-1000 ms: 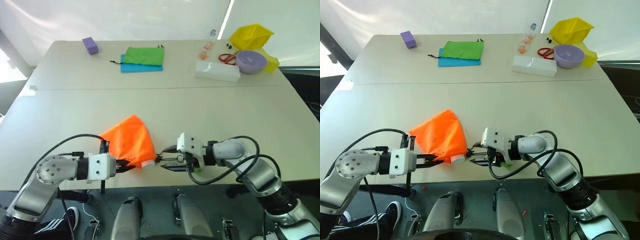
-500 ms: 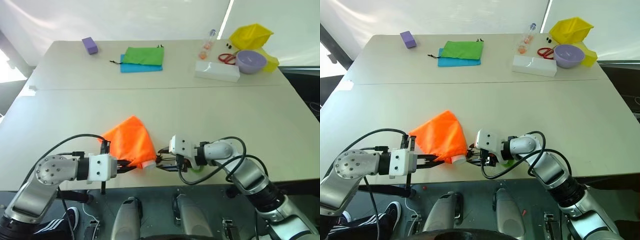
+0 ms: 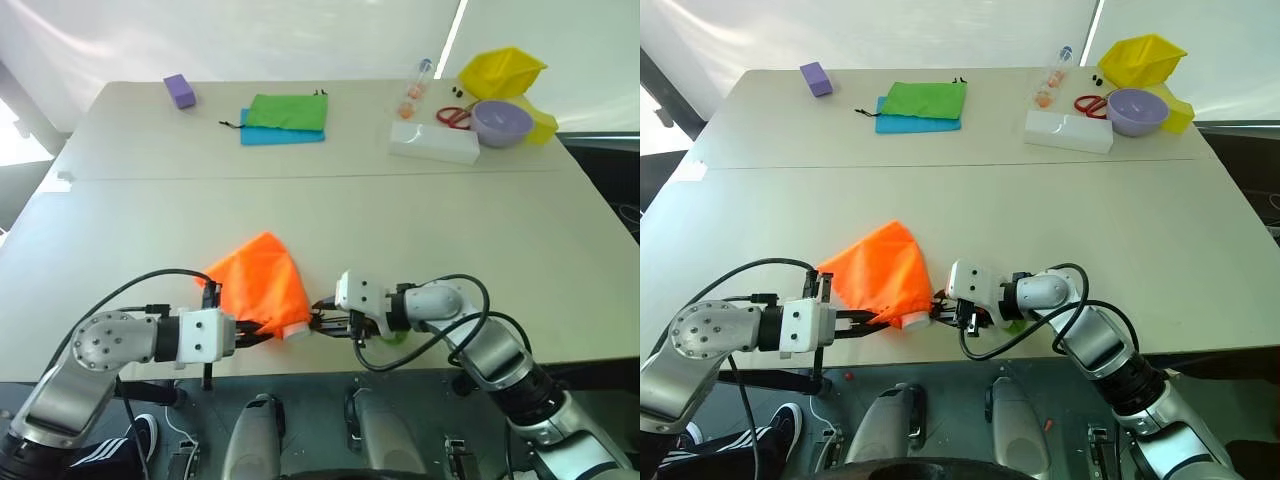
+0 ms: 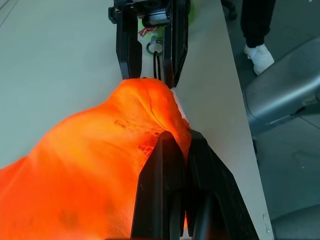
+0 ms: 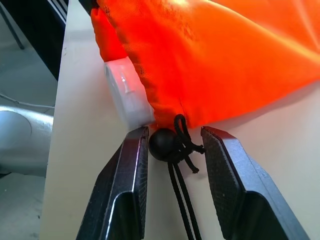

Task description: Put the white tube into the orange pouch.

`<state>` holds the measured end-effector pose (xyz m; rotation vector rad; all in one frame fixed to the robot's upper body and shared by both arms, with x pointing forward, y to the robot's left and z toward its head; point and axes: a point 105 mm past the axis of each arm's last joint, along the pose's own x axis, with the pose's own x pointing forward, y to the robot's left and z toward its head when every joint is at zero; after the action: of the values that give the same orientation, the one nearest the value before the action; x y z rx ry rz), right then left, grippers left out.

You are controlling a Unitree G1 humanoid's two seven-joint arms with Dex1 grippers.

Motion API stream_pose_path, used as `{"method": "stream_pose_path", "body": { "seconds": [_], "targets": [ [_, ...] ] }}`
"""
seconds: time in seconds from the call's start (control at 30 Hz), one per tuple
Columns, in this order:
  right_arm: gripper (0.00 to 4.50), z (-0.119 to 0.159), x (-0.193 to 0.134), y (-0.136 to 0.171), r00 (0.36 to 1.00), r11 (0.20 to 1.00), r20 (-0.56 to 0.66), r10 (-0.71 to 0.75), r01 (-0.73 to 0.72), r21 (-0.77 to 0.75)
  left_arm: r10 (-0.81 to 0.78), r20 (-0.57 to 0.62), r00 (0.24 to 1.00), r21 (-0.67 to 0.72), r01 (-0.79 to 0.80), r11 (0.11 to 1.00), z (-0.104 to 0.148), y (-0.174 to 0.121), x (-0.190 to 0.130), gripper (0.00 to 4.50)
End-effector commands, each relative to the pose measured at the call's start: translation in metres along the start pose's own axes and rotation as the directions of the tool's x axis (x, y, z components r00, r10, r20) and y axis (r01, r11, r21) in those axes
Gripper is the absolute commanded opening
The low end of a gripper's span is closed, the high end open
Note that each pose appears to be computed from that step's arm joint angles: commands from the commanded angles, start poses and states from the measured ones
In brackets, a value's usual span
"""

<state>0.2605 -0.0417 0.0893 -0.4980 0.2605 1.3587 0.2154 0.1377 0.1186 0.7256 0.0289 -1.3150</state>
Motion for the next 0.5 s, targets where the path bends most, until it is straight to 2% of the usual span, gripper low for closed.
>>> {"method": "stream_pose_path", "body": {
  "seconds": [0.03,0.23,0.4,0.5],
  "targets": [
    [1.74,0.006,-0.011,-0.005,1.000,0.999,0.014,-0.018,0.019,-0.034,0.007,0.021,1.000,0.028,-0.008,1.000,0.005,0.000,-0.001,0.00],
    [1.74,0.013,-0.033,-0.017,0.996,0.998,0.066,-0.067,0.066,0.010,0.038,0.029,0.999,0.021,-0.039,0.999,0.005,0.003,0.000,0.00],
    [1.74,0.010,-0.046,-0.028,0.989,0.991,0.071,-0.130,0.128,0.031,0.251,0.060,0.966,0.105,-0.256,0.961,-0.002,0.031,0.002,0.00],
    [1.74,0.006,-0.053,-0.028,0.988,0.989,0.060,-0.145,0.142,0.038,0.286,0.066,0.956,0.126,-0.292,0.948,-0.009,0.028,0.008,0.00]
  ]
}}
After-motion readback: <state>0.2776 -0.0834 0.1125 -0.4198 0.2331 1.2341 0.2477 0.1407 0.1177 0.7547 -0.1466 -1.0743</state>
